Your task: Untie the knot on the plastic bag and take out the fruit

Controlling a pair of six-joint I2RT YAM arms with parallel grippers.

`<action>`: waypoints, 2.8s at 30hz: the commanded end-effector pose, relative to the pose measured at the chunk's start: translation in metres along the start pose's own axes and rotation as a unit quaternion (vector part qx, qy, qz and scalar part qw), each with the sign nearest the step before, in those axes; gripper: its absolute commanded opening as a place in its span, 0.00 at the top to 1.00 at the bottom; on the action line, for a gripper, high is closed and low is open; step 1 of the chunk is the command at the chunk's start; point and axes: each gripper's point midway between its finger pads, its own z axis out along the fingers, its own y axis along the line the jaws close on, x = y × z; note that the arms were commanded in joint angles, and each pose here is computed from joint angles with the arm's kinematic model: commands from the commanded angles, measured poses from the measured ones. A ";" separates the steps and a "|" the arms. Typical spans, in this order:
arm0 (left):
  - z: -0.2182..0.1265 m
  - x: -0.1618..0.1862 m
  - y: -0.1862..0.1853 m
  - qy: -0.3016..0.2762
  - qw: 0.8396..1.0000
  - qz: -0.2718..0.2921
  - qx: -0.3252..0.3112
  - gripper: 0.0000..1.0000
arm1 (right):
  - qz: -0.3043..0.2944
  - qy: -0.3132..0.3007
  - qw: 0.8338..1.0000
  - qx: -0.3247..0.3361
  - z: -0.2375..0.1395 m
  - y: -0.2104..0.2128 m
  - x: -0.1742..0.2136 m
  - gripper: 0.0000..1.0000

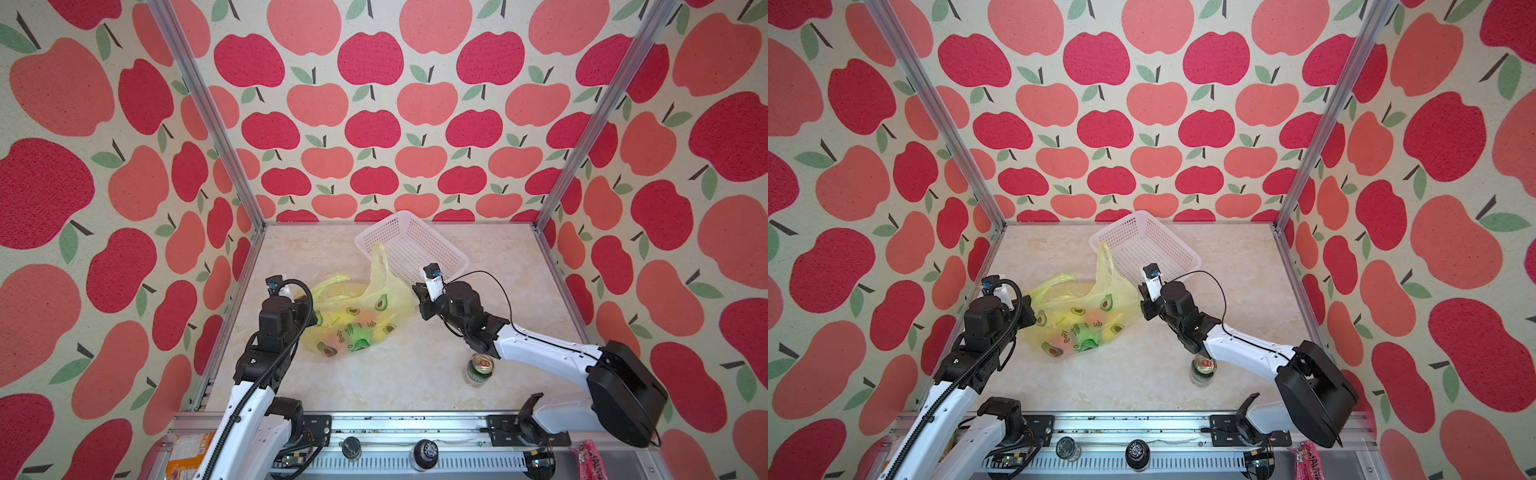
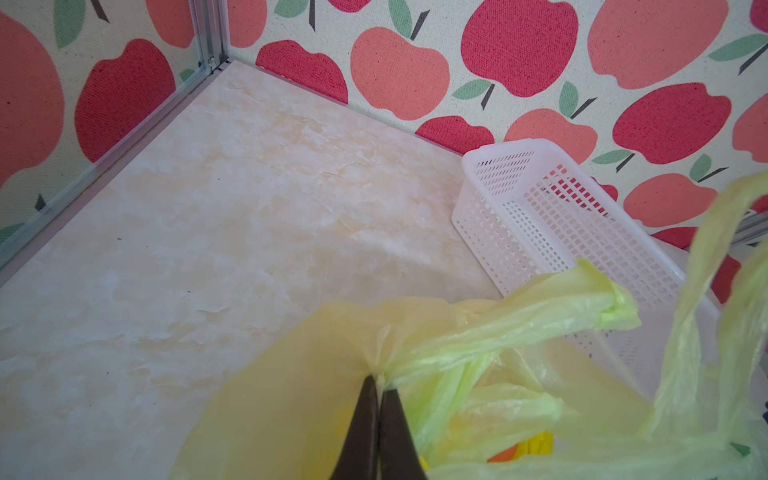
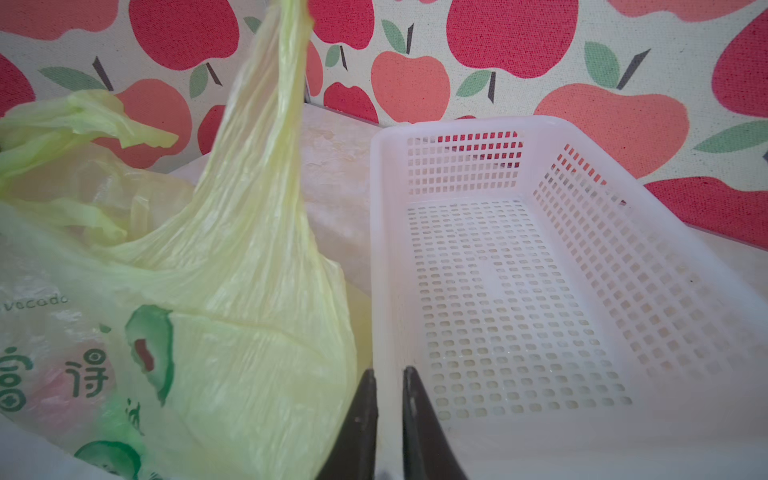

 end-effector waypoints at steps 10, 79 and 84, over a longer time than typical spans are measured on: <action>-0.006 -0.001 -0.004 -0.008 1.000 -0.017 0.020 0.70 | 0.012 -0.073 0.997 -0.003 -0.023 -0.003 -0.025 0.70; 0.027 -0.017 -0.076 0.087 0.979 0.182 -0.012 1.00 | -0.018 0.028 0.992 -0.123 0.083 0.066 -0.074 0.09; 0.021 -0.020 -0.068 0.082 0.983 0.167 -0.014 1.00 | -0.008 0.057 0.990 -0.129 0.111 0.073 -0.071 0.08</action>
